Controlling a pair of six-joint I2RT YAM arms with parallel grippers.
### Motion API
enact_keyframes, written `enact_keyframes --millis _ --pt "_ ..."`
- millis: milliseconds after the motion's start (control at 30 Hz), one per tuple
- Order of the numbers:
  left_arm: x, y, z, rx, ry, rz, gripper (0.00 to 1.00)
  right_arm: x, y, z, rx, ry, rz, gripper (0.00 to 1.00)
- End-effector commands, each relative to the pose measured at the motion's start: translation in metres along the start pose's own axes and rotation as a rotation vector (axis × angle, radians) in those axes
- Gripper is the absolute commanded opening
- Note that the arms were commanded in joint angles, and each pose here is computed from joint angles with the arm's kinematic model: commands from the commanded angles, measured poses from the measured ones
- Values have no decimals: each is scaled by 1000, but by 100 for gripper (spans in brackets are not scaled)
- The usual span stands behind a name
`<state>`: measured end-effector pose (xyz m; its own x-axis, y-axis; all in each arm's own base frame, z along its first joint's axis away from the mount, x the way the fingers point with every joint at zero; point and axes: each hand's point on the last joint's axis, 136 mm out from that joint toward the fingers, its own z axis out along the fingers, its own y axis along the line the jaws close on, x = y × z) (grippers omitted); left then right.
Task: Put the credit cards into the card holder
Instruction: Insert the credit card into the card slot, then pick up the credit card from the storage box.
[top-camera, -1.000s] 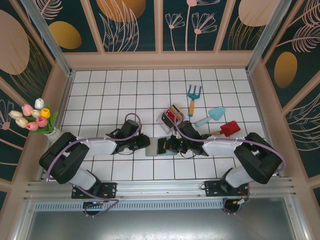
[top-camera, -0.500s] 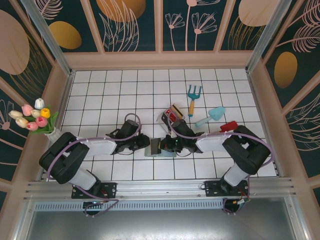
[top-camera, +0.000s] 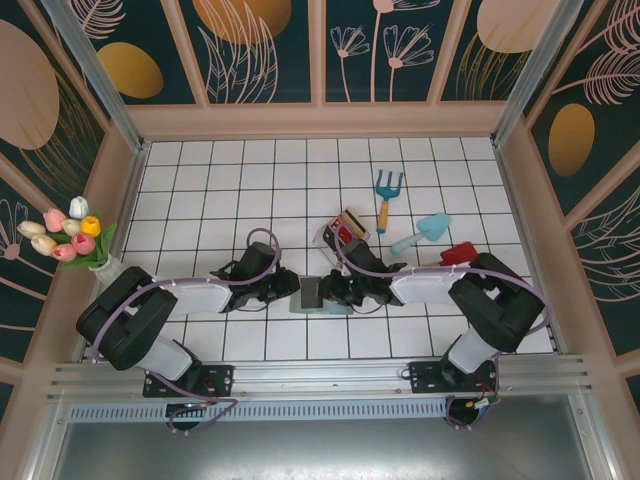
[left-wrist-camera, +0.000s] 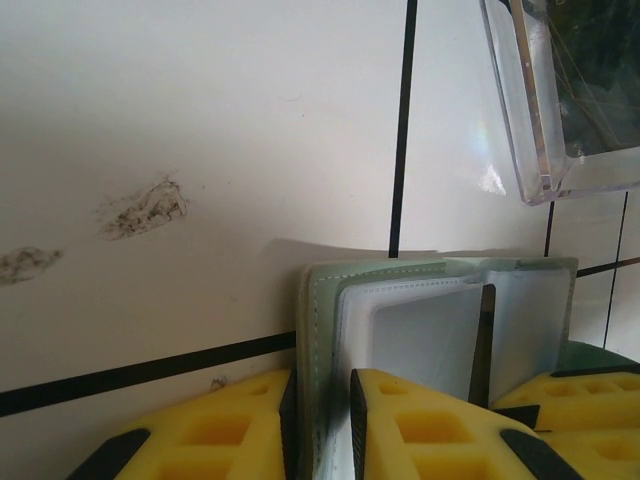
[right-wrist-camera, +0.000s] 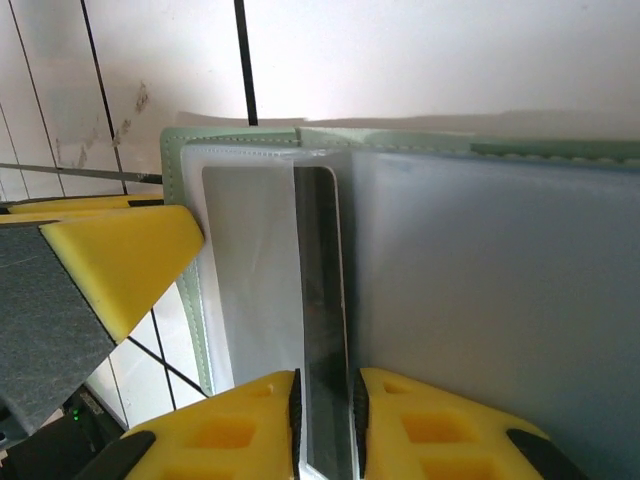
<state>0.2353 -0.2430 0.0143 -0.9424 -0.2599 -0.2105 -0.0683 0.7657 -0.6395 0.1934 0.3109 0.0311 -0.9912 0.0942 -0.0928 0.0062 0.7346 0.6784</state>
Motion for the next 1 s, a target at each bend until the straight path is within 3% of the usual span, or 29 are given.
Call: enact_keyframes --millis 0,167,367,500,600,700,767,967 --pt "19 39 5 -128 38 -32 25 1 -4 -4 49 0 -14 25" --pt "20 37 6 -118 45 -27 24 5 -2 8 23 43 -7 25" --pt "17 33 4 -101 31 -37 24 3 22 19 -39 64 -43 10" --pt "16 31 3 -98 24 -36 24 0 25 13 -6 40 -73 13" --pt "8 31 -3 -126 -10 -26 29 -7 14 -9 90 -15 -96 19" --pt "-3 25 -12 -143 -55 -15 36 -25 28 -46 84 -109 -155 25" --pt "-16 15 -19 -145 -97 -3 43 -46 30 -74 123 -201 -194 38" --pt "-60 -40 -29 -47 -203 26 58 -121 -7 -136 451 -390 -290 42"
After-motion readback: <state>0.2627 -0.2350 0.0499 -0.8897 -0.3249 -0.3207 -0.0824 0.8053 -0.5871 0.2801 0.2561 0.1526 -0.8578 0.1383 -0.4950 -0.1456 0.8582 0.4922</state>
